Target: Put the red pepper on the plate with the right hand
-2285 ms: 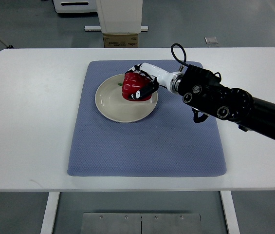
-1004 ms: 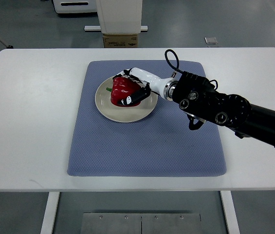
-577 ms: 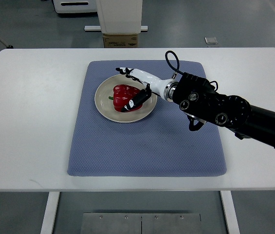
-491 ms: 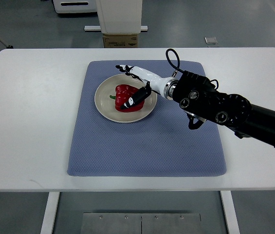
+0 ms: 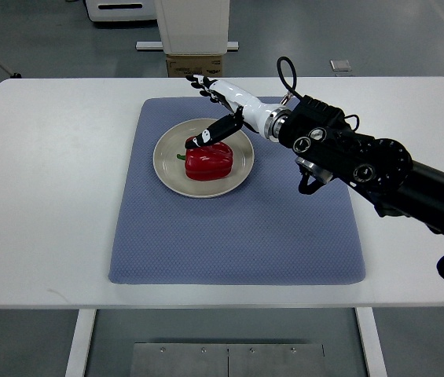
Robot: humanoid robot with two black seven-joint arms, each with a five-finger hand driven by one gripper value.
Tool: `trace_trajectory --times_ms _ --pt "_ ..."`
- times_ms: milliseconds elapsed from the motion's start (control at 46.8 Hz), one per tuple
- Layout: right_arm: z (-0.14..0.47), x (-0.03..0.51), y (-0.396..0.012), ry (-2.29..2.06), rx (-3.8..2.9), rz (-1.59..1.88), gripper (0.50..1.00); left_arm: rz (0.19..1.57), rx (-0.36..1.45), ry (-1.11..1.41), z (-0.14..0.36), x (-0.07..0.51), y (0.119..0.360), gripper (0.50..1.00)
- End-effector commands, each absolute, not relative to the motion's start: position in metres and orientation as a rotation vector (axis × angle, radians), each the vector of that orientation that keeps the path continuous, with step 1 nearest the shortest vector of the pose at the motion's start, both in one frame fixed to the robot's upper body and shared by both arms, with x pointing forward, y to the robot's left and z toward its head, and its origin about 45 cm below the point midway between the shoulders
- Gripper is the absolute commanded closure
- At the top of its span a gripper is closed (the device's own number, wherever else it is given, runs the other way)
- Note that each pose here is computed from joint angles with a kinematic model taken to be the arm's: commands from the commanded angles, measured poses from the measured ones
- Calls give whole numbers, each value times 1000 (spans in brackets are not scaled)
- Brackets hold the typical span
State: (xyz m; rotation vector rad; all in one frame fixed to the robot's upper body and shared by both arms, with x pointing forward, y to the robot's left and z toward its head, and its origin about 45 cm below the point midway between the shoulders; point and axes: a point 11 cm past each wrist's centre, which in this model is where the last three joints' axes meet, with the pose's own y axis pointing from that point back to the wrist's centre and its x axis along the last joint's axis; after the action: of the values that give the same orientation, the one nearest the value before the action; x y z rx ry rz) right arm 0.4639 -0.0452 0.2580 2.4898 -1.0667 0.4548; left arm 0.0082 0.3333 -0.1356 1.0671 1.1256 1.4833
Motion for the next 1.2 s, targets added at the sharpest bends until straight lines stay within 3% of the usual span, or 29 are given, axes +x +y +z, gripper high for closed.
trace_trajectory --times_ms 0,448,961,1174 --pt "256 464 -48 -1103 2507 411 500 1483 1067 1126 -136 8 333 500" --pt "252 490 -148 -1452 2435 212 500 1483 1067 1126 -136 8 333 500" --pt "235 491 -220 -1893 2371 -118 500 1483 1067 1126 -136 8 333 500" --pt "218 484 -229 -1951 2359 -266 500 1483 1067 1126 -136 8 333 500"
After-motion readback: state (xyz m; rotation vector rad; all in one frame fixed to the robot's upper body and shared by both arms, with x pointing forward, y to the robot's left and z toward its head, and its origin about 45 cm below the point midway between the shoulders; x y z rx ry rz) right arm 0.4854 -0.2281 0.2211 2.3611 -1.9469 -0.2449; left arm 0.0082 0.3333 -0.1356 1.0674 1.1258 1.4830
